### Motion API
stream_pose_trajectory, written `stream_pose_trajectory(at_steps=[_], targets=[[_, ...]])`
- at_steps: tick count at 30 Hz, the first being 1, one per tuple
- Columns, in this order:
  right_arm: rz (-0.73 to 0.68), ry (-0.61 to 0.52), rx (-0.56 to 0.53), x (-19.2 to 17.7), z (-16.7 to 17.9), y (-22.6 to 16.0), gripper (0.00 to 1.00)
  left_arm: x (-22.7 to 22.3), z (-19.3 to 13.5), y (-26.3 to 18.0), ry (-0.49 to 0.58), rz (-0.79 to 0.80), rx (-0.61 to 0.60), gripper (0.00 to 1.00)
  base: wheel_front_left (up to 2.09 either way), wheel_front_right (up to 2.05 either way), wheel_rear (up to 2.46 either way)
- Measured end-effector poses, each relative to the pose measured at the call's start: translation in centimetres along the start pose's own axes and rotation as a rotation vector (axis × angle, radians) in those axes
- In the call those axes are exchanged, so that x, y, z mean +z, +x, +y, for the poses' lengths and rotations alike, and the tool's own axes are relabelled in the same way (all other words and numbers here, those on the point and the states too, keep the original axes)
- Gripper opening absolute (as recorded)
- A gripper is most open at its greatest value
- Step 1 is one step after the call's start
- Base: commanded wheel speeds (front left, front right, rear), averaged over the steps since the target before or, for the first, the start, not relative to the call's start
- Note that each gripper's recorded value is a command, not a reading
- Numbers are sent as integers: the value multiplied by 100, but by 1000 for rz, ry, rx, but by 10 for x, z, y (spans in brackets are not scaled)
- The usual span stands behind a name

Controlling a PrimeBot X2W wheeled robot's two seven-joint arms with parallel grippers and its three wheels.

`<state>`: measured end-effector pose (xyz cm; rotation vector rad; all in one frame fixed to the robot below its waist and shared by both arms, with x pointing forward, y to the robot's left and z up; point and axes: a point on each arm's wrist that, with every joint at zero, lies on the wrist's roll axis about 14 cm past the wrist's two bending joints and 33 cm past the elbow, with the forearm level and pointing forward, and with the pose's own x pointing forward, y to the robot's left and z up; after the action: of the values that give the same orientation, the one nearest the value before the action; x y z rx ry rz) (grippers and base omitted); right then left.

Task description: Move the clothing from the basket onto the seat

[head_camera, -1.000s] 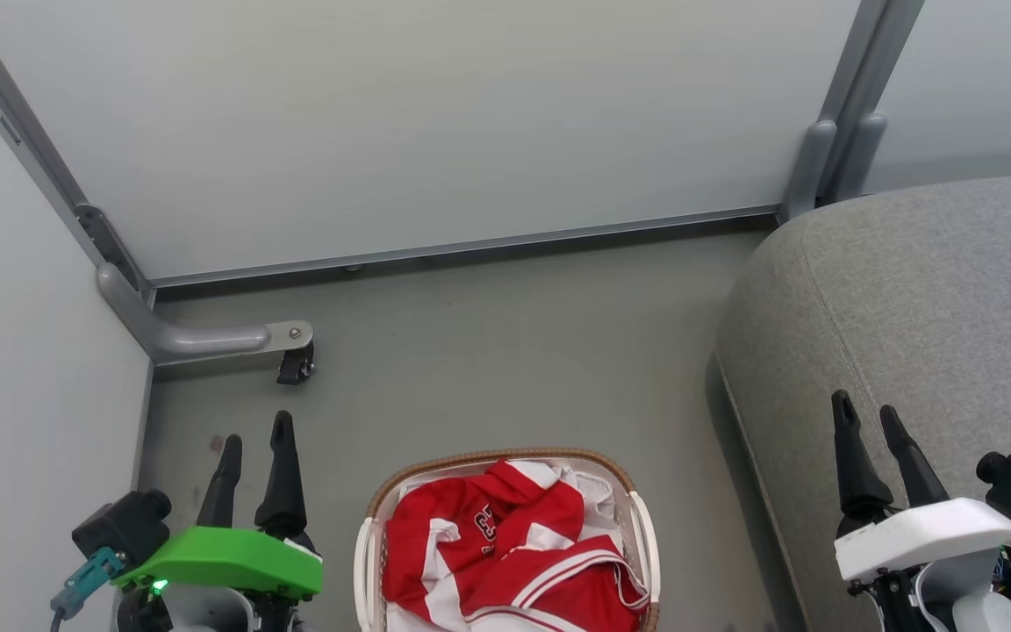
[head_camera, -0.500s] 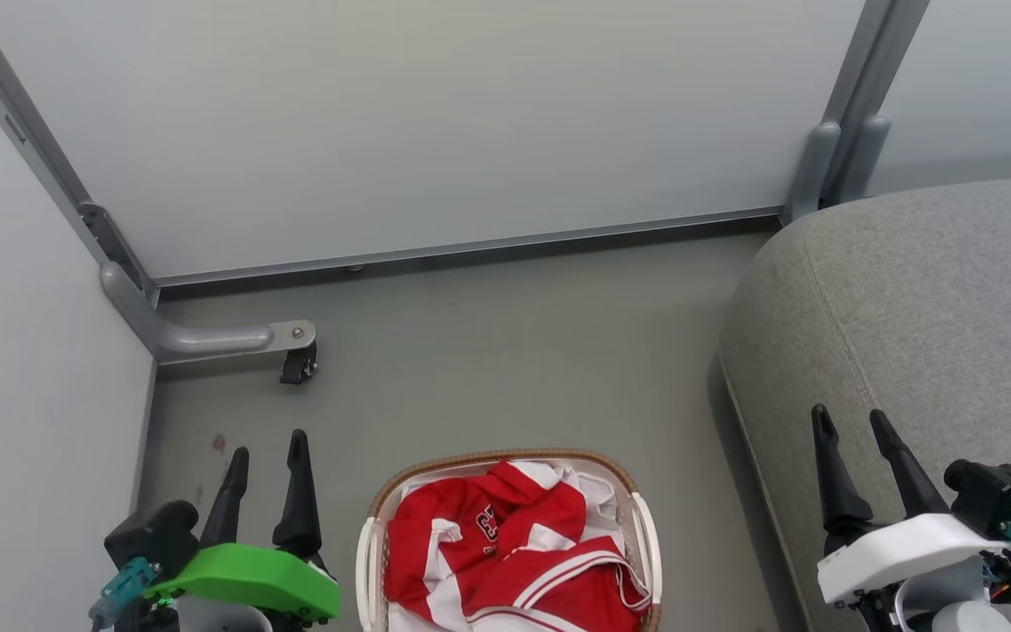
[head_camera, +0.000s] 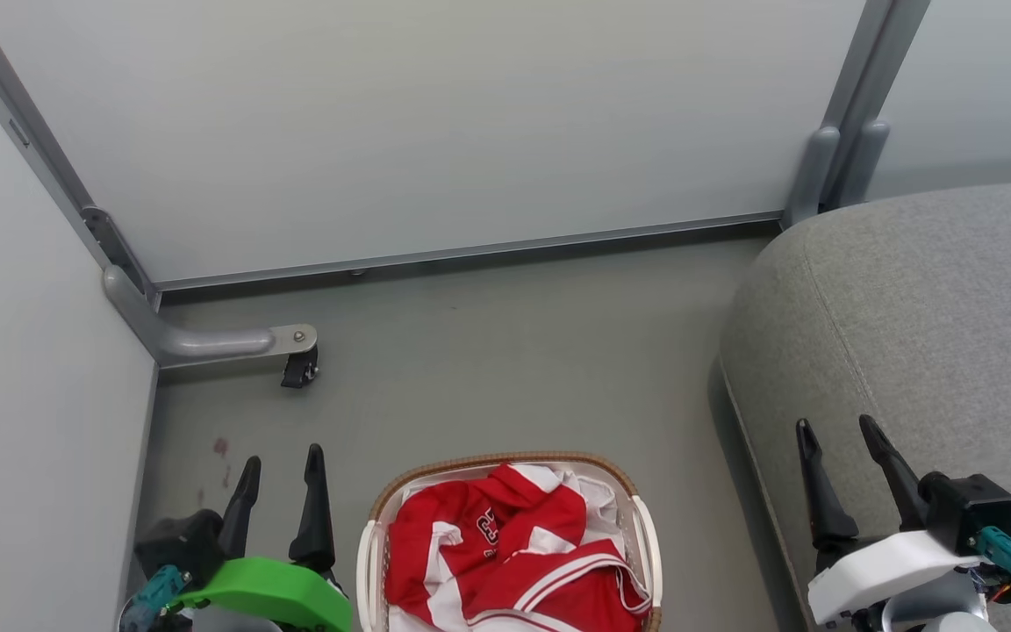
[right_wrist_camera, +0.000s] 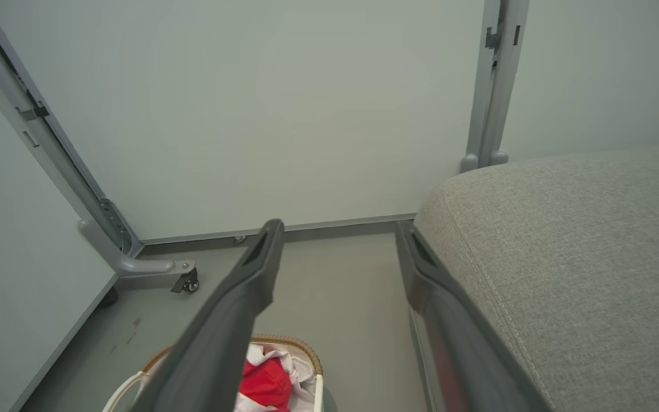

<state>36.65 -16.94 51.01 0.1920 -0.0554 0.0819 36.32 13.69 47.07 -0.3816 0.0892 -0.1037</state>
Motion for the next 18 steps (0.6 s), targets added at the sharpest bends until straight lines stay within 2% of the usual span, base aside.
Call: stream_pose_trajectory(at_steps=[18], targets=[[-13, -156, 49, 0, 10, -3, 100, -7, -1, -7, 125, 3, -19, 100, 0, 0, 0]])
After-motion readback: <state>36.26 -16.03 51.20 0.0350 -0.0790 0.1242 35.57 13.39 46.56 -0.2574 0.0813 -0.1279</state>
